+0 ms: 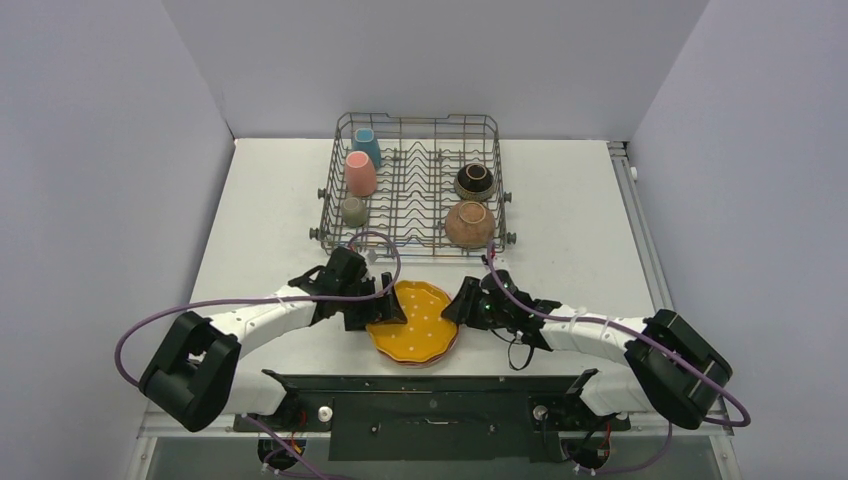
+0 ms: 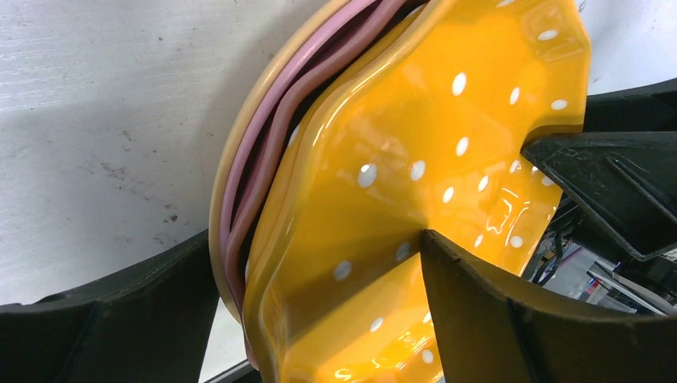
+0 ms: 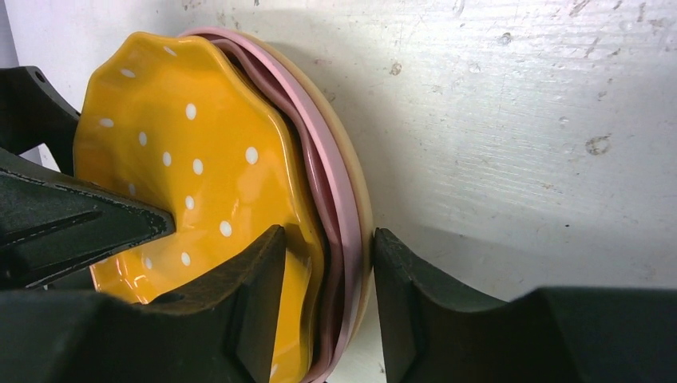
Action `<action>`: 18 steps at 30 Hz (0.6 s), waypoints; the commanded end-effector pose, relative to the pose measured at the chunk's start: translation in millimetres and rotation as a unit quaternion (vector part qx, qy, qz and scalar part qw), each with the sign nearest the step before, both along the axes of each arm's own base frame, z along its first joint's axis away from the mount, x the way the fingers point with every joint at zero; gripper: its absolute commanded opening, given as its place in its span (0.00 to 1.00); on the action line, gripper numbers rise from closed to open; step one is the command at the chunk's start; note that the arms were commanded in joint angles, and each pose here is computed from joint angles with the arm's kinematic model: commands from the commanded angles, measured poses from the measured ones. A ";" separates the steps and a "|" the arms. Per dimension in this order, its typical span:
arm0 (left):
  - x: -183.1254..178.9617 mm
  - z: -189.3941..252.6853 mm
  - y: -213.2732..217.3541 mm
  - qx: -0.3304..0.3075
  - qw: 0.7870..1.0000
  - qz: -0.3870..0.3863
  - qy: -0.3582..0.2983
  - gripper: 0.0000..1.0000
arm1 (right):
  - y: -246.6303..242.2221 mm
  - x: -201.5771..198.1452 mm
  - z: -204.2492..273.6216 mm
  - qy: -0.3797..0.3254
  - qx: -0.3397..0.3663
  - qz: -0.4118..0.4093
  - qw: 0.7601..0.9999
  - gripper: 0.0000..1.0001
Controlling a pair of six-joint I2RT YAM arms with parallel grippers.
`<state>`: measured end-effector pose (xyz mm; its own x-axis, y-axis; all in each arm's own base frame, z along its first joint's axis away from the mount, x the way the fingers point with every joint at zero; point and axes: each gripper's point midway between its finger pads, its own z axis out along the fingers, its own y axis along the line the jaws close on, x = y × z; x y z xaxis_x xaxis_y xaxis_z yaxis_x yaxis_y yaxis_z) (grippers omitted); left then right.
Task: Load the mixed dishes into the dish rack
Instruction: Move the plate to the corner of the board.
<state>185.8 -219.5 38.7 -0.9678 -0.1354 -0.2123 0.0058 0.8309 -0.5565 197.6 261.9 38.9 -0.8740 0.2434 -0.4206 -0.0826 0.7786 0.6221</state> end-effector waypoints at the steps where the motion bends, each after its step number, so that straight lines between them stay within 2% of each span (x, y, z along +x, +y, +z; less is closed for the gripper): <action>1: -3.2 14.5 -21.8 -0.041 0.999 -0.029 -0.021 0.75 | 14.4 -12.3 5.7 -0.002 0.031 0.027 0.999 0.28; 18: -40.5 21.5 -50.2 -0.054 0.996 -0.068 -0.024 0.50 | 9.6 -42.8 9.3 -0.012 0.051 0.022 0.998 0.24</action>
